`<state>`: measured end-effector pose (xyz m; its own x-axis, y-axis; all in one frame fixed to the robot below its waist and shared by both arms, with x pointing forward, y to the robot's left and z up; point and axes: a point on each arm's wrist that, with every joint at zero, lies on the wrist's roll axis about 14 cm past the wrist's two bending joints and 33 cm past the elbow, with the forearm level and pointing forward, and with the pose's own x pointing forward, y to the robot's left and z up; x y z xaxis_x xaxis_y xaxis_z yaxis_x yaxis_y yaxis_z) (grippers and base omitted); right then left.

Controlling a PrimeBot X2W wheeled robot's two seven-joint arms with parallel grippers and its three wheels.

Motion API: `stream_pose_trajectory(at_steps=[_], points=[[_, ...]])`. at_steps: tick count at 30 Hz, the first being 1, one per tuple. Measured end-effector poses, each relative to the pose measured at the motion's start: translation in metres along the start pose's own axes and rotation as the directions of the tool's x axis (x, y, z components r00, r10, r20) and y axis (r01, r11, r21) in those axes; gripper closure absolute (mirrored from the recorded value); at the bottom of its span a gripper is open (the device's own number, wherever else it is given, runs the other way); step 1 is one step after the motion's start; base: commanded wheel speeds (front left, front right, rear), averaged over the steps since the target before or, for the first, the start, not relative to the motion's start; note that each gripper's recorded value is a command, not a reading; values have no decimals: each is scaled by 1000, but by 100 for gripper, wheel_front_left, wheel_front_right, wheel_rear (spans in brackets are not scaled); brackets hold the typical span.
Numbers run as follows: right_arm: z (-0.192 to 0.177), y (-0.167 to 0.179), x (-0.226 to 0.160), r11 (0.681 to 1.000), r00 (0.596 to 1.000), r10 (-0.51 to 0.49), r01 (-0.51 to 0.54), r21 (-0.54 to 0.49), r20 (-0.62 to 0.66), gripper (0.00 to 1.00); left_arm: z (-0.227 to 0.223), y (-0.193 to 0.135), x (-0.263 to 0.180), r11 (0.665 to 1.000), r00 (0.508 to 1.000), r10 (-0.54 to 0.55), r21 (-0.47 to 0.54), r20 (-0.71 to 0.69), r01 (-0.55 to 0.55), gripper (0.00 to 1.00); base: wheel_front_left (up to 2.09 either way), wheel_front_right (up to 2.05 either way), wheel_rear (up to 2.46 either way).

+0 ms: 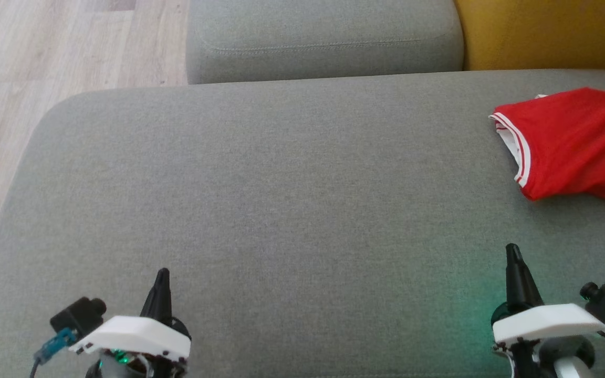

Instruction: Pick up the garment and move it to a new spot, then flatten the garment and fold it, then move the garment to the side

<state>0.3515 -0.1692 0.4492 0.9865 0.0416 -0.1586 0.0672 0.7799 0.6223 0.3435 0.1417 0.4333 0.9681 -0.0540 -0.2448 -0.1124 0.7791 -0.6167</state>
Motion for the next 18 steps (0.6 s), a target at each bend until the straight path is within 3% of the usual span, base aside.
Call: stream_pose_trajectory(at_steps=[18], points=[[10,-4,5,980,1000,-20,16,197,15,100,7,6,3,980,1000,14,-196,-7,-15,100,0,0,0]])
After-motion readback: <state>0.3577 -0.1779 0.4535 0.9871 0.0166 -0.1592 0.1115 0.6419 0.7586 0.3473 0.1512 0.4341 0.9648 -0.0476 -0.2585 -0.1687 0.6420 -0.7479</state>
